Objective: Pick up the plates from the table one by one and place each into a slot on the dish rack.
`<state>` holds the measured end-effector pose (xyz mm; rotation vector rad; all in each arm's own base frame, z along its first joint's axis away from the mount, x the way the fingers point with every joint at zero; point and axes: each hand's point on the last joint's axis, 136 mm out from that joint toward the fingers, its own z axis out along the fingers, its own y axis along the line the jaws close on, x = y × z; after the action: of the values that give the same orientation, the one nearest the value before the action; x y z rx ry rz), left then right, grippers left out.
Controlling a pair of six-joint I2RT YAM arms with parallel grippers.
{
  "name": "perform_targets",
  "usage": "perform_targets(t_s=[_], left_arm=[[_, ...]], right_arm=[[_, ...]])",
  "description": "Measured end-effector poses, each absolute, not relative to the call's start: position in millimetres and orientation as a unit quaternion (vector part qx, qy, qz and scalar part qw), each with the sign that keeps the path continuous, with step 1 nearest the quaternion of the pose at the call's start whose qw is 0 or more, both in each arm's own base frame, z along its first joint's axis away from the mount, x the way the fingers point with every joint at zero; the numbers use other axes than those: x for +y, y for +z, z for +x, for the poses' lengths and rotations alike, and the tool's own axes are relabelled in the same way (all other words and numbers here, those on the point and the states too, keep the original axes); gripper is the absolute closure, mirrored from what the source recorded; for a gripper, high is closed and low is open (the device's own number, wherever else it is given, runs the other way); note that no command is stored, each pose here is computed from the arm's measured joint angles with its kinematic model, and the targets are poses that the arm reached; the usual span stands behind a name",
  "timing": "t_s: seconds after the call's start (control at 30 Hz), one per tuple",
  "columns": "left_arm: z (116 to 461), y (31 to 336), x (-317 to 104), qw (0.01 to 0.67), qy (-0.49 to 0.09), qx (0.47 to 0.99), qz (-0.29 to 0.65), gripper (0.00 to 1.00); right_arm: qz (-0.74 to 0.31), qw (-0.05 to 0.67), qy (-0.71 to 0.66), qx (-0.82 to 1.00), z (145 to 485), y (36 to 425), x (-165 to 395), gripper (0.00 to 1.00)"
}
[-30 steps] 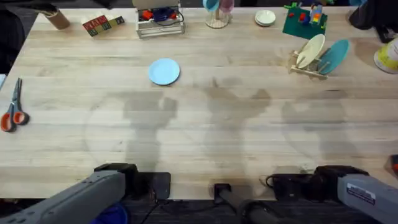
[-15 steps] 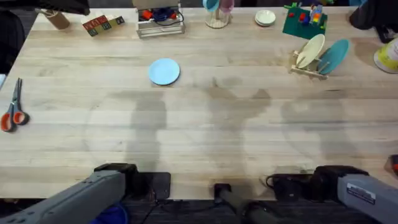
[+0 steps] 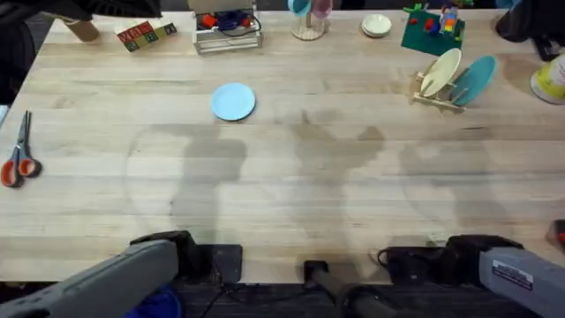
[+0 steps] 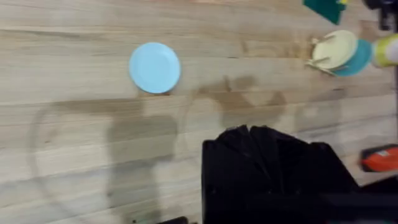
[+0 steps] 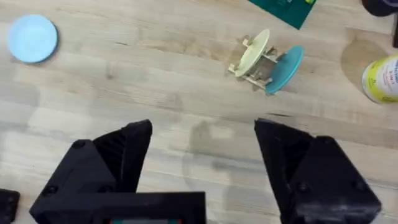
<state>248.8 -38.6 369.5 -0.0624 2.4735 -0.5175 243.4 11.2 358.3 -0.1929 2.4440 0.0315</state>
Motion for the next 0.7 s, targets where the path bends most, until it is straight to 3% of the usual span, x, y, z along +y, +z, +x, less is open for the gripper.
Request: perform_targets(t_s=[0.3, 0.5, 0.7], left_arm=[[249.1, 363.1, -42.1, 0.258, -0.288, 0.922, -0.027, 0.959], [268.2, 356.0, -36.7, 0.249, -0.336, 0.908, -0.012, 0.959], [277.3, 328.9, -33.8, 0.219, -0.388, 0.895, -0.008, 0.959]], right_arm=[[-0.074, 0.338, 0.012, 0.938, 243.4, 358.3, 11.2, 0.007], [-0.074, 0.338, 0.012, 0.938, 243.4, 358.4, 11.2, 0.008], [-0.074, 0.338, 0.012, 0.938, 243.4, 358.4, 11.2, 0.007]])
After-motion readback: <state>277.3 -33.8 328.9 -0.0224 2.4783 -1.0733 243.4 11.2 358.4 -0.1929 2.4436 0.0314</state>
